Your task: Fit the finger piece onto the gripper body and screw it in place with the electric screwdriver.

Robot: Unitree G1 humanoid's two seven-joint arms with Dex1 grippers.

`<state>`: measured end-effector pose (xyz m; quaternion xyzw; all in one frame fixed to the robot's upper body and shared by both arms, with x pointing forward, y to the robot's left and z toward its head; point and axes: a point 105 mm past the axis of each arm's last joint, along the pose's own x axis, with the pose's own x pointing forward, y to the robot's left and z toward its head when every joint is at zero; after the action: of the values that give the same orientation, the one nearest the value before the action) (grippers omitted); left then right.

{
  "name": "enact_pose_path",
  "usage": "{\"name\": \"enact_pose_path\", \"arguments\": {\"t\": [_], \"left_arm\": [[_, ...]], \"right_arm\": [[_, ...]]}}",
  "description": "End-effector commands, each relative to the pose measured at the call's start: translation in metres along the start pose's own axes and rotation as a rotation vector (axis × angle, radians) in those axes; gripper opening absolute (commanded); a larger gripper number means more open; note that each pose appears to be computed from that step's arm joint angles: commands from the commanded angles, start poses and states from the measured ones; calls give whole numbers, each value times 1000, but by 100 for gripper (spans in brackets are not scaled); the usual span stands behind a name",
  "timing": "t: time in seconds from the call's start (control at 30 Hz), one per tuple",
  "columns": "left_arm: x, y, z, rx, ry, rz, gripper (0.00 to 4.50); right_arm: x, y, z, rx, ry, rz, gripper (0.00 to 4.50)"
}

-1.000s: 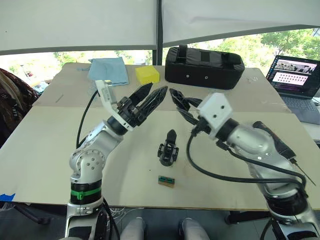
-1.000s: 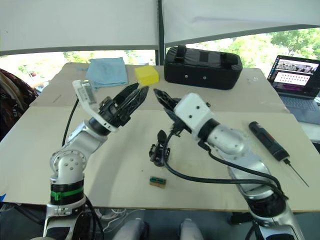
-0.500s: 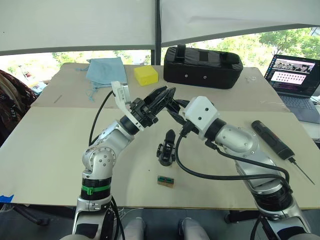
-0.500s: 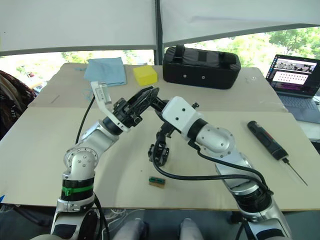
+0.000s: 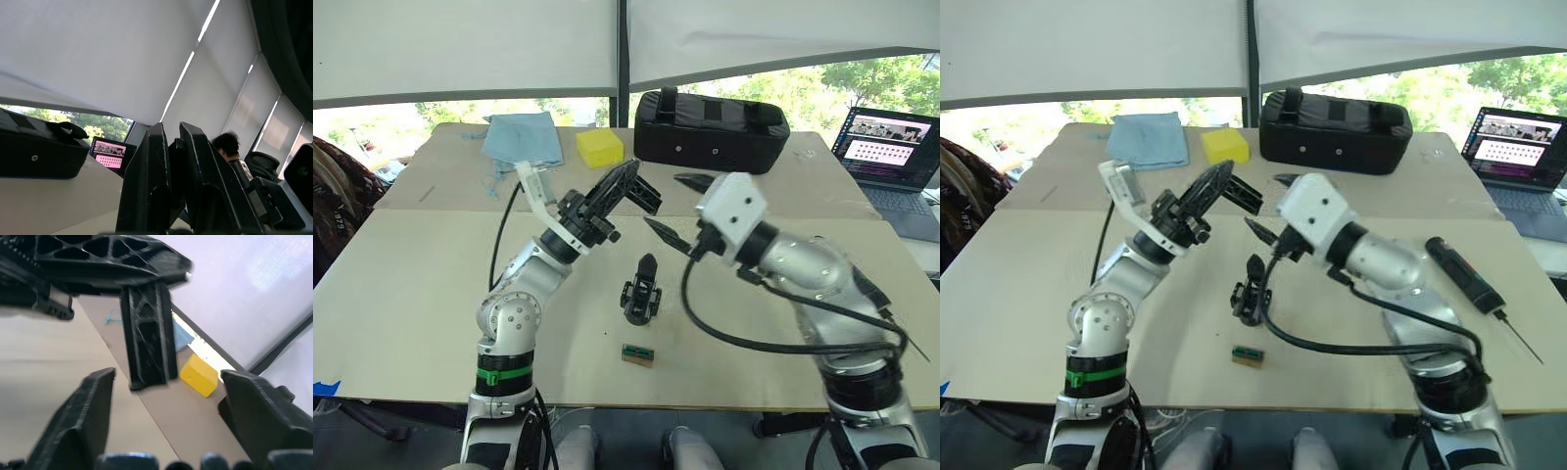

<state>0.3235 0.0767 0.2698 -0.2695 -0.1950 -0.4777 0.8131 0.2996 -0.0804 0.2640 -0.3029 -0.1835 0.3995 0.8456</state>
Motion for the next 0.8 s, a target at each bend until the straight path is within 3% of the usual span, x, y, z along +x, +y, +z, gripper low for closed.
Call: {"name": "enact_pose_path", "arguments": {"t": [0.03, 0.27, 0.37, 0.57, 0.8], "left_arm": [[-4, 4, 16, 41, 80, -95, 0], [-24, -4, 13, -83, 446, -301, 0], [-29, -20, 6, -137, 563, -402, 0], [-26, -37, -6, -174, 616, -484, 0], [-29, -44, -13, -168, 636, -514, 0]], "right_arm": [[-25, -12, 10, 32, -48, 180, 447], [-38, -1, 1, 436, 90, 492, 447], [-26, 12, 1, 588, 151, 558, 447], [-9, 42, 5, 654, 204, 649, 447], [1, 57, 15, 761, 224, 697, 447]]}}
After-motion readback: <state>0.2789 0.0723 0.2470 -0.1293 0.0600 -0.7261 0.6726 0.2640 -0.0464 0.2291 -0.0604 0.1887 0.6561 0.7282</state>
